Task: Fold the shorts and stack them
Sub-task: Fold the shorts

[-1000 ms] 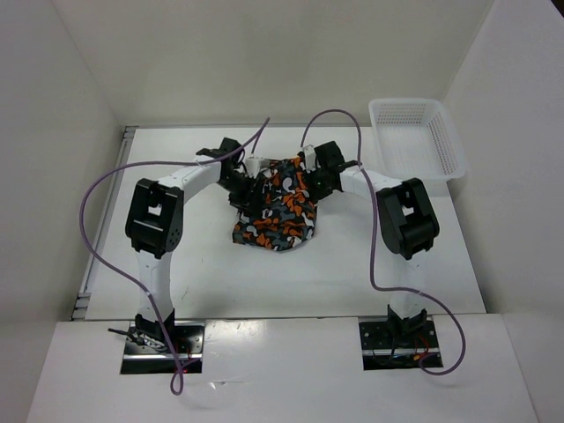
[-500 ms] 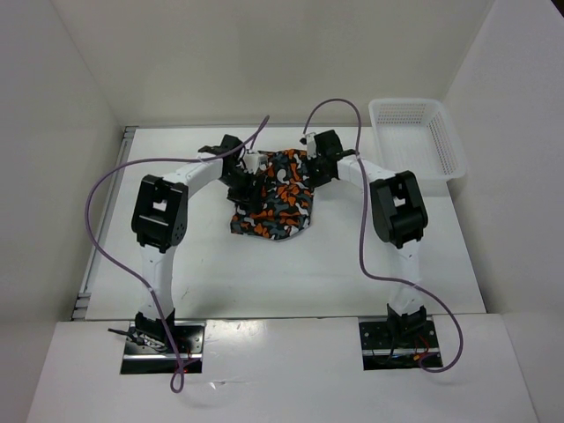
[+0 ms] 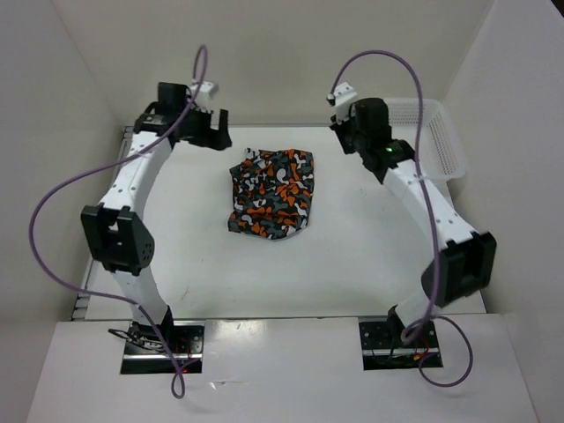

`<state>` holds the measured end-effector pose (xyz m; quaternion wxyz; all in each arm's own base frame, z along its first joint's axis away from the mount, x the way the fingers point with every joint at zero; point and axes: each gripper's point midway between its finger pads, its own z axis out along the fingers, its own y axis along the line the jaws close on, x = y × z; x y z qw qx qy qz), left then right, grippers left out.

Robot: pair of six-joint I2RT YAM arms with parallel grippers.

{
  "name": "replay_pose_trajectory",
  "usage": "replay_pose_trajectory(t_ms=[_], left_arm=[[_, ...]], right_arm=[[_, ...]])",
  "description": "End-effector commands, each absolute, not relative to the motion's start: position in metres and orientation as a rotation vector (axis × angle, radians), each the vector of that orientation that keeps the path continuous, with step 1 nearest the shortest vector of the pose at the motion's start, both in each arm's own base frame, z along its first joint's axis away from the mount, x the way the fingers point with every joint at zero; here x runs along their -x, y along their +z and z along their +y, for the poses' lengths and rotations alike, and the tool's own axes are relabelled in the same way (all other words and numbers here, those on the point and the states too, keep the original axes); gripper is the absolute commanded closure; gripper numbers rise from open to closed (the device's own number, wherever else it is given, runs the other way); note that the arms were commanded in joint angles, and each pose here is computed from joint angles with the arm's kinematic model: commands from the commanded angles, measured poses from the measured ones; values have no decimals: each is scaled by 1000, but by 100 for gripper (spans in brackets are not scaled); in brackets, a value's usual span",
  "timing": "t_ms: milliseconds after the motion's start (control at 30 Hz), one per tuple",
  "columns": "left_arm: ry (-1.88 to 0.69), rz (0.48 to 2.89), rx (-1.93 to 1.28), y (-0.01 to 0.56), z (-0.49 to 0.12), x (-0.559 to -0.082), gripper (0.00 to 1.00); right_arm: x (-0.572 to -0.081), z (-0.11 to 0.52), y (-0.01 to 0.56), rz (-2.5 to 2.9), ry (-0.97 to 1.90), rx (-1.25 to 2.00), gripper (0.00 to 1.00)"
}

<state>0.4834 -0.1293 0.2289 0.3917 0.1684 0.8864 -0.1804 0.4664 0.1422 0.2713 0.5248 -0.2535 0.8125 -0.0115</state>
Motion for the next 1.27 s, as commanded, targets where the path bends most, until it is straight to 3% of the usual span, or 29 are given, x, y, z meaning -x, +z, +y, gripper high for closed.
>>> replay_pose_trajectory(t_ms=[0, 133, 333, 733, 1233], left_arm=[[-178, 2161, -232, 273, -50, -490, 0], [-95, 2173, -2, 260, 51, -456, 0], [107, 2165, 175, 244, 108, -417, 0], [105, 2148, 169, 241, 103, -403, 0], [63, 2139, 145, 240, 94, -396, 0]], right_arm=[[-438, 85, 300, 1897, -275, 606, 81], [-402, 43, 306, 1890, -396, 561, 81], [-357, 11, 317, 1838, -485, 506, 77], [-307, -19, 297, 1863, -563, 454, 74], [-284, -25, 299, 1846, -564, 428, 70]])
